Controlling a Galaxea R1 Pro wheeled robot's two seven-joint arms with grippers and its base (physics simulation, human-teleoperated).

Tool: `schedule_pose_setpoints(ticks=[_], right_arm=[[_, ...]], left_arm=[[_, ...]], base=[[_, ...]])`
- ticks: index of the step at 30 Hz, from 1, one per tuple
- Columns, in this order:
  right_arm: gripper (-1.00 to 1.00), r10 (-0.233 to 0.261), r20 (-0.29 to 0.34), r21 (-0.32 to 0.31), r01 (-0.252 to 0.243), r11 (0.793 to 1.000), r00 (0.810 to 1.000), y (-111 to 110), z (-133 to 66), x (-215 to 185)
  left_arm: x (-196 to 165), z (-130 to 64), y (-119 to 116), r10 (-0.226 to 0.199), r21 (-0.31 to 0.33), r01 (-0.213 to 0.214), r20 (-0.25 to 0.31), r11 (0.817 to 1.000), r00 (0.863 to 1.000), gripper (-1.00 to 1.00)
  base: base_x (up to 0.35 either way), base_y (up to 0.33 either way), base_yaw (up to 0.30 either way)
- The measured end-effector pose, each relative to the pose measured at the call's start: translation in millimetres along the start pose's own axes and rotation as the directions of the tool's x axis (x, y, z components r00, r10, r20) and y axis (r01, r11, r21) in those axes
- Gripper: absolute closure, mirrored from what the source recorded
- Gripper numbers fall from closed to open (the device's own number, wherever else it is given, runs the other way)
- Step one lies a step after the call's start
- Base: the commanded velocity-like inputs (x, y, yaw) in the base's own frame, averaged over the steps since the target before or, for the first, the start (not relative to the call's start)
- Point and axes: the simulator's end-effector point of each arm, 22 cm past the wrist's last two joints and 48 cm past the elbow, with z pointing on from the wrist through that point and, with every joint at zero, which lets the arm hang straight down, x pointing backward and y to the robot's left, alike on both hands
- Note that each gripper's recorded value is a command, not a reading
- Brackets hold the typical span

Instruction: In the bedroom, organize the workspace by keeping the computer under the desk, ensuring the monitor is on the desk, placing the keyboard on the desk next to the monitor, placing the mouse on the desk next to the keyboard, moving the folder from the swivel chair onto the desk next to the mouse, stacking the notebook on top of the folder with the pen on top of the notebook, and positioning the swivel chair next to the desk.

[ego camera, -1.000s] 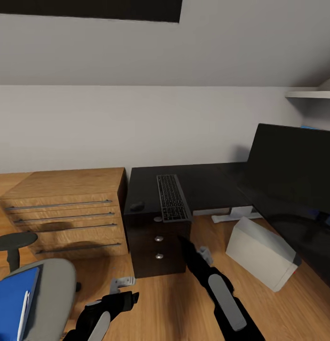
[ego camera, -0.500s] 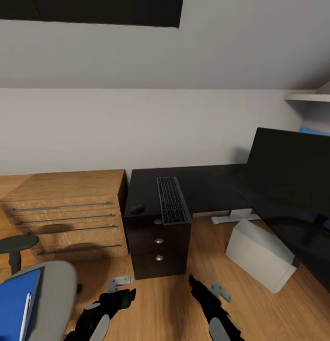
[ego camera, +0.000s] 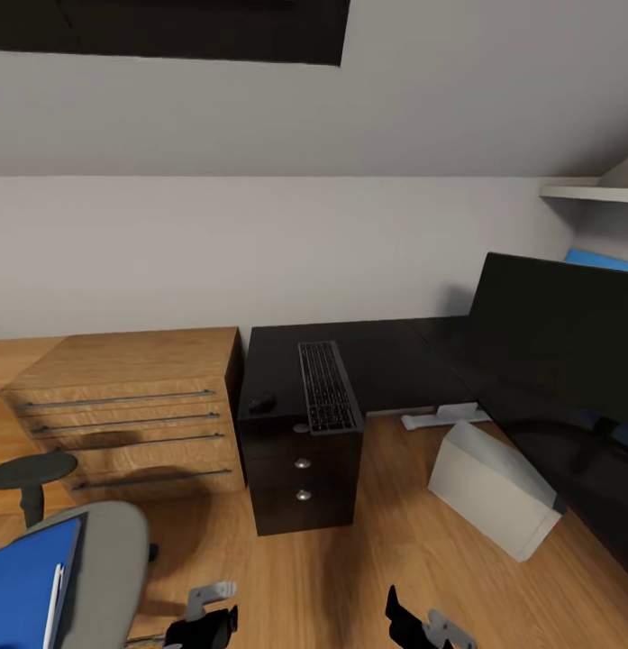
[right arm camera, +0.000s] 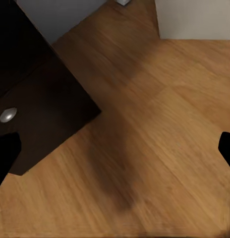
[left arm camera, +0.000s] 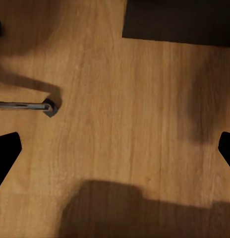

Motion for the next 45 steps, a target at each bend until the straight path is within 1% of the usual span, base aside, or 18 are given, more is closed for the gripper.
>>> schedule_pose_setpoints(ticks=[3,4,8,15,16,20,24,28,29,30,38,45], right_arm=[[-1.0,-0.032,-0.011,-0.02,0.032,0.999,0.999,3,-5.0,3],[-1.0,-0.058,-0.021,-0.034,0.058,0.998,0.998,4,-7.9,8],[-1.0,-0.073,-0.027,-0.044,0.072,0.996,0.997,7,-13.3,7],[-1.0,-0.108,-0.048,-0.065,0.105,0.992,0.993,15,-24.6,11],[-1.0,-0.143,-0.051,-0.091,0.138,0.986,0.988,22,-27.7,14],[-1.0,-0.174,-0.049,-0.113,0.168,0.979,0.984,28,-32.8,11],[-1.0,-0.186,-0.048,-0.119,0.179,0.977,0.981,31,-36.8,7],[-1.0,-0.19,-0.049,-0.121,0.183,0.976,0.981,33,-40.9,4],[-1.0,-0.201,-0.066,-0.111,0.193,0.975,0.977,25,-43.6,10],[-1.0,-0.204,-0.066,-0.109,0.196,0.975,0.977,24,-44.4,9],[-1.0,-0.198,-0.023,-0.102,0.195,0.975,0.98,25,-51.1,-9],[-1.0,-0.197,-0.016,-0.103,0.195,0.975,0.98,28,-57.7,-18]], left_arm=[[3,-1.5,5,-0.005,-0.014,0.005,0.019,1.0,1.0,-1.0],[6,-1.4,9,-0.007,-0.024,0.008,0.036,1.0,0.999,-1.0],[4,-6.0,12,-0.008,-0.032,0.009,0.045,0.999,0.999,-1.0],[13,-14.4,13,0.005,-0.046,-0.004,0.021,0.999,1.0,-1.0],[18,-16.2,13,0.017,-0.059,-0.016,0.012,0.998,1.0,-1.0],[19,-23.2,10,0.036,-0.082,-0.035,0.006,0.996,0.999,-1.0],[18,-29.8,11,0.047,-0.106,-0.046,0.003,0.993,0.999,-1.0],[16,-35.4,11,0.049,-0.114,-0.048,0.001,0.992,0.999,-1.0],[26,-36.3,15,0.06,-0.125,-0.062,-0.021,0.99,0.998,-1.0],[28,-37.5,16,0.063,-0.127,-0.066,-0.027,0.99,0.998,-1.0],[26,-47.4,18,0.066,-0.133,-0.071,-0.038,0.989,0.997,-1.0],[21,-56.3,19,0.066,-0.135,-0.07,-0.038,0.988,0.997,-1.0]], base=[[0.0,0.0,0.0],[0.0,0.0,0.0],[0.0,0.0,0.0],[0.0,0.0,0.0],[0.0,0.0,0.0],[0.0,0.0,0.0],[0.0,0.0,0.0],[-0.01,0.0,0.0],[-0.081,0.0,0.0],[-0.112,-0.018,0.0],[-0.172,-0.126,0.0],[-0.05,-0.051,0.0]])
